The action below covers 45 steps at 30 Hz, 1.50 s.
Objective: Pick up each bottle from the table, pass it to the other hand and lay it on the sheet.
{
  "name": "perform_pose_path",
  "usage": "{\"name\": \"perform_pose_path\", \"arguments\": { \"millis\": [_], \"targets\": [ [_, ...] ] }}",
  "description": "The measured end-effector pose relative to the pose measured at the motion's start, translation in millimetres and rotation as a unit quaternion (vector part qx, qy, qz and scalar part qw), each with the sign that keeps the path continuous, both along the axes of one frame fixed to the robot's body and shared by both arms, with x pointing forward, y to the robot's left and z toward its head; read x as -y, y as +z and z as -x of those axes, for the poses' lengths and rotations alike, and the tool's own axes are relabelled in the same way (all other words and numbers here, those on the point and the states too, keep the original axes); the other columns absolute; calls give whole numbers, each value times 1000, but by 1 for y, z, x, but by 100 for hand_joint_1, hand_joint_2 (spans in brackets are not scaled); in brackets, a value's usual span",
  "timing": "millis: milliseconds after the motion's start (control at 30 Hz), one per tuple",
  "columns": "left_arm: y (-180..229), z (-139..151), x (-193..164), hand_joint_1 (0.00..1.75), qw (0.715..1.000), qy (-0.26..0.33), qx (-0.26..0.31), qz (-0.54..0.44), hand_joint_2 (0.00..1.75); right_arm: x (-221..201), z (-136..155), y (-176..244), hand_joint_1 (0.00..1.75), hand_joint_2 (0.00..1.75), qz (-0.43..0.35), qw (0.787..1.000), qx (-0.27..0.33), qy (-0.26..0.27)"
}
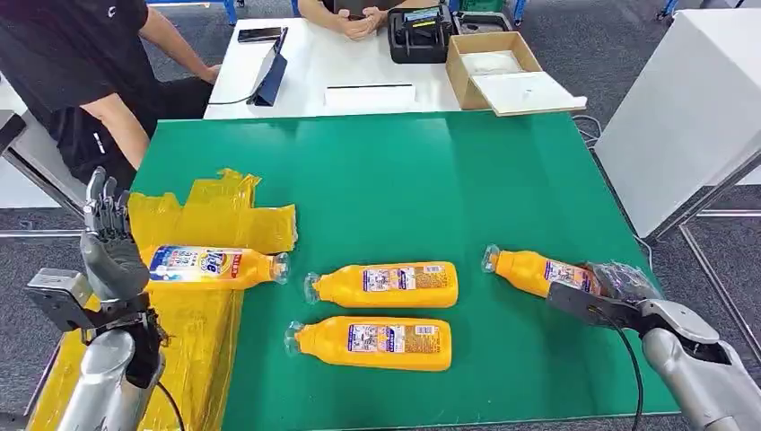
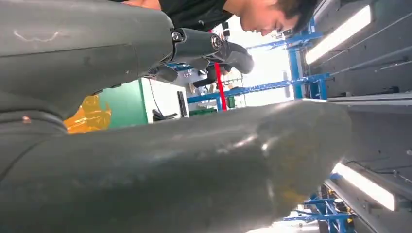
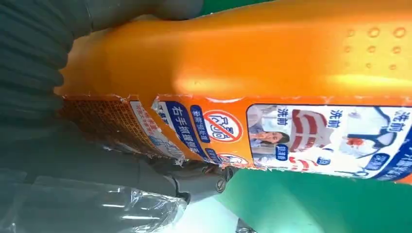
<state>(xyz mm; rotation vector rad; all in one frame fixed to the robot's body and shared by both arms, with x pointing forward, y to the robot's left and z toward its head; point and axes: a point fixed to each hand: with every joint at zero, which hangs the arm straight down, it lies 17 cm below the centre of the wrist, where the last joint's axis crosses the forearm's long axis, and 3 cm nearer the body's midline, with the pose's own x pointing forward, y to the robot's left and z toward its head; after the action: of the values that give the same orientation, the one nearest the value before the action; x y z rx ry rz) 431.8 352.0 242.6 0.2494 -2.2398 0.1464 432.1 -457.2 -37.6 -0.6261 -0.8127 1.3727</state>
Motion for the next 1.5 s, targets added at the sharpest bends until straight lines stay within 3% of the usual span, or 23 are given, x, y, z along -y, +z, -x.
{"name": "perform_pose_path", "arguments": {
  "millis": [167,200,300,433,533,1000,1233,1500],
  "targets": [
    [-5,-1,4,0,1000,-20,-13,9,0,-14,0,4,175,175,-18,1000,10,3],
    [-5,-1,4,0,1000,-21,-13,10,175,-16,1,4,175,175,-19,1000,10,4],
    [-7,-2,6,0,999,-38,-20,22,175,-24,-1,9,175,175,-26,999,21,8],
    [-9,-3,15,0,997,-70,-26,34,175,-51,-23,35,175,175,-61,996,66,9],
    [-7,-6,28,0,994,-96,-25,44,175,-88,-45,70,175,175,-96,988,119,19],
    [12,-18,75,0,981,-165,-18,96,175,-250,-113,213,175,175,-203,939,261,91],
    [29,-24,101,0,971,-209,-7,119,175,-316,-137,278,175,175,-268,911,288,123],
    [49,-36,125,0,960,-243,1,136,175,-379,-130,297,175,175,-337,890,267,155]
  ]
}}
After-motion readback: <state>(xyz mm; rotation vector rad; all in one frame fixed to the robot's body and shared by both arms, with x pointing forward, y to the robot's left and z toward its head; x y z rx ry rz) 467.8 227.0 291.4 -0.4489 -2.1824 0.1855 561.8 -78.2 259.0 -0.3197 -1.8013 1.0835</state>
